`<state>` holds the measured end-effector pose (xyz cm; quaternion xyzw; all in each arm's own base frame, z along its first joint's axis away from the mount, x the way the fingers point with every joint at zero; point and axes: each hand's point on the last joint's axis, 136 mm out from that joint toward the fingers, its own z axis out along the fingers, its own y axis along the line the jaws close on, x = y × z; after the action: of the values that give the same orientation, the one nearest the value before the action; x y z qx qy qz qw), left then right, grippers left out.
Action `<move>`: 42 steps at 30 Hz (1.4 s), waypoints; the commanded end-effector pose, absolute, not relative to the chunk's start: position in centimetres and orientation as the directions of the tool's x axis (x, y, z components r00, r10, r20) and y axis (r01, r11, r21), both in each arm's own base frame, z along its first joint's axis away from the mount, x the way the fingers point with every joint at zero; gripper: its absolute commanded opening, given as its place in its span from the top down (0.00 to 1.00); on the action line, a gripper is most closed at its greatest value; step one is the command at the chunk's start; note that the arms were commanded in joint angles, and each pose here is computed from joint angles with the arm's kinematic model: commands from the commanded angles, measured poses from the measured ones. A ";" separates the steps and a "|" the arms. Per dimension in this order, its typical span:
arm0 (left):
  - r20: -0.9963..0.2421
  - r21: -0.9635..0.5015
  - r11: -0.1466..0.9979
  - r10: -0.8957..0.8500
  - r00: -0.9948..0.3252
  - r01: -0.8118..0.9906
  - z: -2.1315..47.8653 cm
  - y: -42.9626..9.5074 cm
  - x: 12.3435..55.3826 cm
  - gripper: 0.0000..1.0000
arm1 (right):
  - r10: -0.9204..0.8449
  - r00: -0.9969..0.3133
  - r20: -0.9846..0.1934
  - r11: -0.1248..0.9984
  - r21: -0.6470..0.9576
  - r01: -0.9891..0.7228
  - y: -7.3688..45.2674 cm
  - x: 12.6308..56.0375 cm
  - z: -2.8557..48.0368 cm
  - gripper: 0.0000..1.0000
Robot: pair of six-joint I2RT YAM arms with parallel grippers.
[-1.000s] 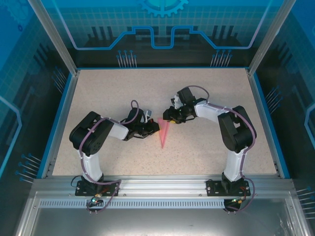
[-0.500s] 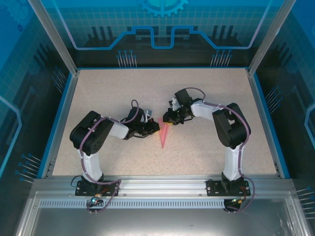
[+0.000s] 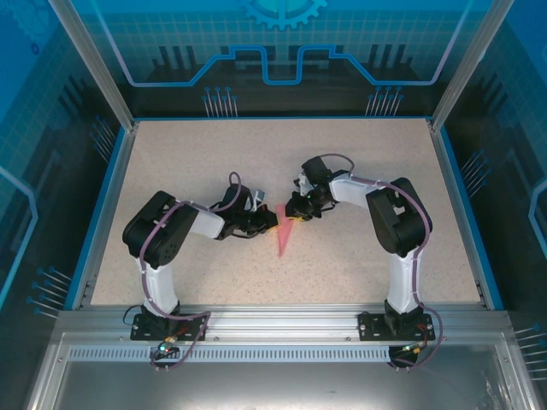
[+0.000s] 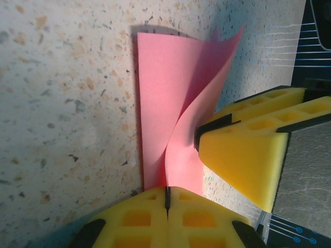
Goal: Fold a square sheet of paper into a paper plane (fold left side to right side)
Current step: Fold the wing for the fifth time at the center of the table.
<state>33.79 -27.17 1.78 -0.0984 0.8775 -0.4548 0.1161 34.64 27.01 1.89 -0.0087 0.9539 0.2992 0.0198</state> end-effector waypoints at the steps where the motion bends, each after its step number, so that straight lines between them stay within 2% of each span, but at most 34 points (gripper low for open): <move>1: -0.103 -0.787 0.611 -0.256 -0.961 -0.079 -0.5 -27.1 33.5 1.00 | -0.031 -0.999 -0.018 0.842 0.538 -0.035 27.1 33.9 1.1 0.81; 6: -0.101 -0.790 0.608 -0.253 -0.962 -0.078 -0.5 -27.3 33.6 1.00 | -0.028 -1.000 -0.006 0.852 0.523 -0.027 26.7 33.5 0.6 0.81; 13: -0.140 -0.792 0.609 -0.254 -0.957 -0.045 0.9 -27.0 33.5 0.99 | -0.009 -0.999 0.049 0.876 0.481 0.015 25.5 32.2 -1.0 0.89; 17: -0.180 -0.793 0.609 -0.255 -0.950 -0.014 2.9 -26.6 33.4 0.89 | 0.002 -0.997 0.077 0.888 0.458 0.037 24.8 31.6 -2.0 0.93; 20: -0.211 -0.790 0.613 -0.260 -0.942 0.008 4.7 -26.1 33.3 0.76 | 0.007 -0.996 0.084 0.893 0.447 0.044 24.4 31.4 -2.4 0.94; 22: -0.234 -0.785 0.619 -0.256 -0.938 0.027 6.0 -25.8 32.9 0.73 | 0.008 -0.996 0.085 0.893 0.447 0.045 24.4 31.4 -2.5 0.94; 27: -0.226 -0.816 0.576 -0.226 -0.948 0.057 9.1 -26.0 31.3 0.81 | 0.003 -0.997 0.080 0.890 0.454 0.039 24.6 31.5 -2.5 0.94; 31: -0.155 -0.858 0.512 -0.189 -0.970 0.037 10.3 -27.2 29.9 0.85 | 0.000 -0.997 0.079 0.886 0.462 0.036 24.7 31.7 -2.4 0.94; 36: -0.052 -0.877 0.479 -0.149 -0.988 -0.026 9.4 -29.1 28.9 0.86 | -0.004 -0.997 0.082 0.884 0.466 0.035 24.9 31.6 -2.5 0.95; 42: -0.012 -0.863 0.503 -0.116 -0.993 -0.049 7.3 -30.7 28.7 0.85 | -0.009 -0.996 0.085 0.882 0.470 0.032 25.0 31.5 -2.4 0.95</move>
<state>28.87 -29.63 7.20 -0.0497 0.8698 -0.4874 0.0581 34.30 26.44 1.15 -0.0053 0.9579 0.2868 0.0143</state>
